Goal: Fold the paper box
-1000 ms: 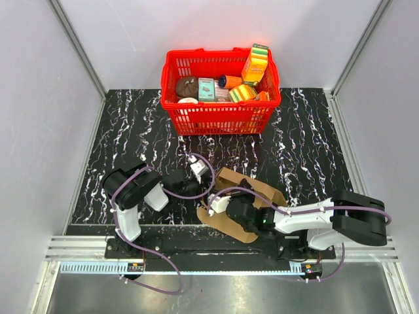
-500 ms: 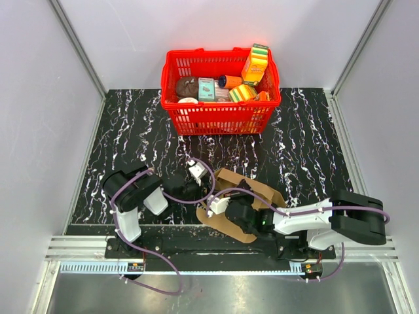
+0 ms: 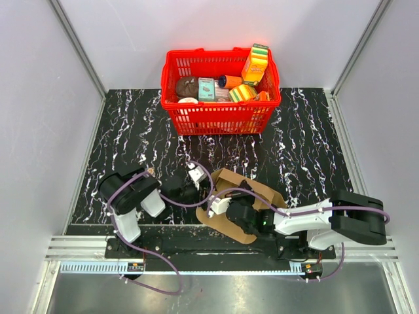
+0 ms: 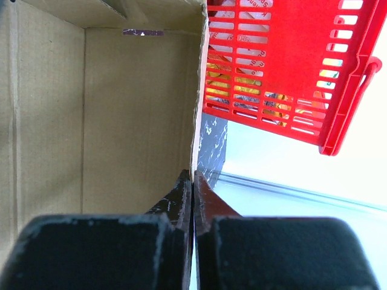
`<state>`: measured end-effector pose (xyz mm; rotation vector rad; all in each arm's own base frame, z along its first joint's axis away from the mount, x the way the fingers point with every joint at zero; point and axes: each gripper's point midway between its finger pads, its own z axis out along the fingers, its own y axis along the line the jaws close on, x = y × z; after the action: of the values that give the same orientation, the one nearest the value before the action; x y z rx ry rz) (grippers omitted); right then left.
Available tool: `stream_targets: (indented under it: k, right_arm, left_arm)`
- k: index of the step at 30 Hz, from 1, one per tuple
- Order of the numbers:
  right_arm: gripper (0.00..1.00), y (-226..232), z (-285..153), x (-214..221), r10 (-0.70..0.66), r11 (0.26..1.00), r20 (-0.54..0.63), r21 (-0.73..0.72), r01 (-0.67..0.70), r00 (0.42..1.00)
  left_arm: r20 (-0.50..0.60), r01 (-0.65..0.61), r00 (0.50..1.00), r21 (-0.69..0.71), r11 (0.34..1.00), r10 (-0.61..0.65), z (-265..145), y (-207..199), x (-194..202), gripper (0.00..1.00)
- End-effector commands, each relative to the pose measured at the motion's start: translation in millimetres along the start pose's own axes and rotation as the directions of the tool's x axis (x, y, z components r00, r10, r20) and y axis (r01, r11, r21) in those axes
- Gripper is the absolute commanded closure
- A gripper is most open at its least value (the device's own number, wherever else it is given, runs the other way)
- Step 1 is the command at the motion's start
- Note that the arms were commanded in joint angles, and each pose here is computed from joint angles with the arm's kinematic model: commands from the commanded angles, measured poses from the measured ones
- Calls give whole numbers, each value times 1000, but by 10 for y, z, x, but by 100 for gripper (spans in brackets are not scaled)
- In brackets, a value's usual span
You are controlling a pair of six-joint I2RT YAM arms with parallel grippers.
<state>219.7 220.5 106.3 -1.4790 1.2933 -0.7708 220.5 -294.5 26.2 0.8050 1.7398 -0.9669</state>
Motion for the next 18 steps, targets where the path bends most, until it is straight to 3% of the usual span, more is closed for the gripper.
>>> stream_targets:
  k: [1, 9, 18]
  right_arm:
    - [100, -68, -37, -38, 72, 997, 21, 34, -73, 997]
    - [100, -54, -28, -44, 73, 997, 21, 34, -74, 997]
    - [99, -41, -29, -21, 71, 997, 13, 37, -72, 997]
  left_arm:
    - [175, -65, 984, 126, 990, 42, -113, -309, -442, 1]
    - [156, 21, 987, 45, 999, -28, -388, -264, -271, 1]
    - [312, 102, 949, -172, 980, -44, -837, -20, -500, 1]
